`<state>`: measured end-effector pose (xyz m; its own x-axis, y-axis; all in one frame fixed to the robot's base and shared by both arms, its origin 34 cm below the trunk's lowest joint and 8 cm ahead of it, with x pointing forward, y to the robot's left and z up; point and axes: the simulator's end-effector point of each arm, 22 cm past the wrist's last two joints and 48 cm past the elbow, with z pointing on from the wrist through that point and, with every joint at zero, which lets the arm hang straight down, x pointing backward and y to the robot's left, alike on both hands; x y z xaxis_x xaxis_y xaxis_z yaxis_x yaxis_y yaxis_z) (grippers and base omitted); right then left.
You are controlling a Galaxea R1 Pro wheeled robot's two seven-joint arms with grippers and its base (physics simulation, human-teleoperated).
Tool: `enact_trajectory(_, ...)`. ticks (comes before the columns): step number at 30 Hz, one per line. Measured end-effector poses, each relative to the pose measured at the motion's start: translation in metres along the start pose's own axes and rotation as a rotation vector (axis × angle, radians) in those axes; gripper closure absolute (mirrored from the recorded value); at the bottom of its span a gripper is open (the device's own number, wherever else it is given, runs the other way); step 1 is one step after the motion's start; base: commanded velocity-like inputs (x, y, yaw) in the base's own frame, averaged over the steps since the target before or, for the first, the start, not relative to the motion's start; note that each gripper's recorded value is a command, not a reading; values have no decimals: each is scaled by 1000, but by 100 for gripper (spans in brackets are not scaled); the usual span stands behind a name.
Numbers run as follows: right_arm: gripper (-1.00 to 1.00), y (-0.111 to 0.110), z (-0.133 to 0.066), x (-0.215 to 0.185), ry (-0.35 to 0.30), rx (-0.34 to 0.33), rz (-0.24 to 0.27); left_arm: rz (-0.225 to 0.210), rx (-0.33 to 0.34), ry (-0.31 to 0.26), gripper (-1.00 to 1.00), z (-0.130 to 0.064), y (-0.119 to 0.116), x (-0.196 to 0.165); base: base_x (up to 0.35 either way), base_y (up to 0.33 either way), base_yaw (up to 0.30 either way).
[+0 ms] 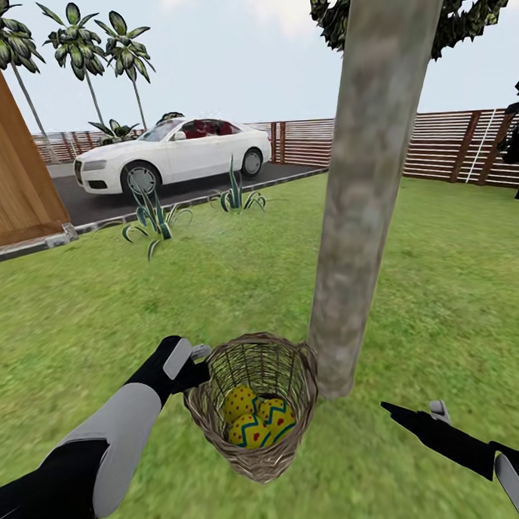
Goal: Take the three Easter eggs out of the wicker basket on the lawn in the garden, then place them on the lawn next to a single tree (choose any tree) so that all three eggs are next to the same tree and none are left in the basket.
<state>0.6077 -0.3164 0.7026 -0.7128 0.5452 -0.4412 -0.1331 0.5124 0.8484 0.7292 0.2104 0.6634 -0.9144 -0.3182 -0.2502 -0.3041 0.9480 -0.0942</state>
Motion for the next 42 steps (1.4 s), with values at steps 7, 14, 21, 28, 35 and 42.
enact_trajectory(7, -100, -11, 3, 6, 0, 0, 0, 0, 2, 0, 100, 12, 0, 5, 0, 0, 0)
enact_trajectory(14, -100, -22, 6, 13, -1, 0, 0, 1, -1, 0, 100, 24, 3, 9, 0, 0, 0)
enact_trajectory(21, -100, -32, 9, 21, 0, -2, 1, 0, -1, -1, 100, 37, 5, 14, 0, 0, 0)
enact_trajectory(28, -100, -44, 12, 29, 0, -2, 2, 0, -3, -1, 100, 49, 8, 18, 0, 0, 0)
enact_trajectory(35, -100, -56, 14, 36, 1, -1, 1, 0, -3, -1, 100, 62, 10, 24, 0, 0, 0)
enact_trajectory(42, -100, -67, 17, 44, 0, -1, 1, 0, -2, -2, 100, 75, 12, 29, 0, 0, 0)
